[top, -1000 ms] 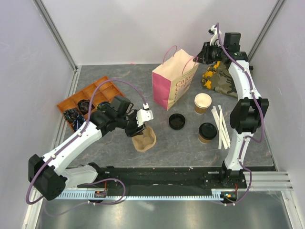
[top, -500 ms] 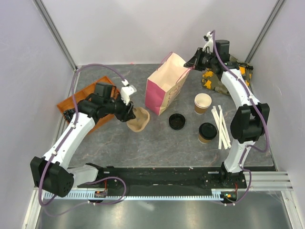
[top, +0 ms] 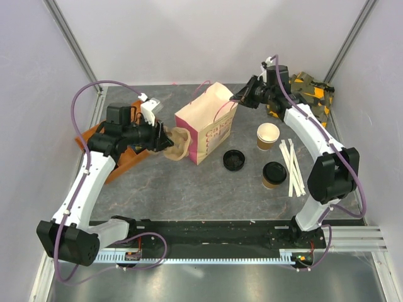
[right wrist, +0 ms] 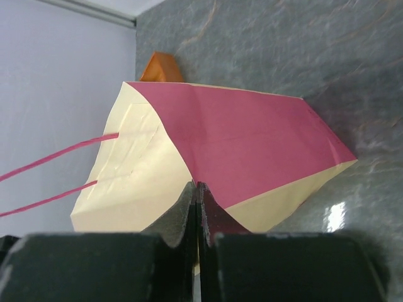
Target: Pack the takeout coffee
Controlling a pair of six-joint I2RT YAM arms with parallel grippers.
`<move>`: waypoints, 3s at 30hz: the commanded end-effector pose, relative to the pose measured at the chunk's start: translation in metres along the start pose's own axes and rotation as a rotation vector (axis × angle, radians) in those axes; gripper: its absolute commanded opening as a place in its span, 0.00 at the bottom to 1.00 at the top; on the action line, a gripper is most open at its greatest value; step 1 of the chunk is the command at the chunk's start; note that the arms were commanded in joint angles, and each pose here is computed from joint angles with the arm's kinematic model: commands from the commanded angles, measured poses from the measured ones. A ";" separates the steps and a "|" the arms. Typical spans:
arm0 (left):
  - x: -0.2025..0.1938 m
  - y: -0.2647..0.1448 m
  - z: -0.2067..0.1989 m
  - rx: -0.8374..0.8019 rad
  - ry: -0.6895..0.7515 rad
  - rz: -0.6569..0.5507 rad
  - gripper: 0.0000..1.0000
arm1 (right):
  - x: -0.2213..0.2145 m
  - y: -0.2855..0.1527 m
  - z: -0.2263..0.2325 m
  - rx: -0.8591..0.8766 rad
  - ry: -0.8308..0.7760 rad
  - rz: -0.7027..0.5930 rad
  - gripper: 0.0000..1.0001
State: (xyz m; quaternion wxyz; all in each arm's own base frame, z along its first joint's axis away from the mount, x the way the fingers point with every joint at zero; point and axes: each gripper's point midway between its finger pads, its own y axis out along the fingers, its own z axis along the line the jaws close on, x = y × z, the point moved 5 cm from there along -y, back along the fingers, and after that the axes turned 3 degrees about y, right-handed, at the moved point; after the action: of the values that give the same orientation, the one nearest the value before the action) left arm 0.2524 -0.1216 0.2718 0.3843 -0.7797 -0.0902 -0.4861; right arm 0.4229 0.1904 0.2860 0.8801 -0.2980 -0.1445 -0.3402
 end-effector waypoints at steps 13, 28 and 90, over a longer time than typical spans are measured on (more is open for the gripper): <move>0.027 -0.025 0.001 0.021 -0.123 -0.152 0.36 | -0.056 -0.036 0.019 0.038 0.082 0.160 0.09; 0.024 -0.042 -0.005 0.024 -0.161 -0.210 0.36 | 0.046 -0.061 0.066 0.359 -0.673 0.019 0.81; 0.100 -0.116 -0.028 0.134 0.072 -0.508 0.34 | -0.086 0.005 0.134 0.141 -1.155 0.052 0.00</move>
State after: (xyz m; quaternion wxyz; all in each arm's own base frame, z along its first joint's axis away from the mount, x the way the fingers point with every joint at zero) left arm 0.2210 -0.0884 0.3801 0.3099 -0.7540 -0.2882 -0.5023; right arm 0.3693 0.3219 0.3265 0.6703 -0.3546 -0.6516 -0.0199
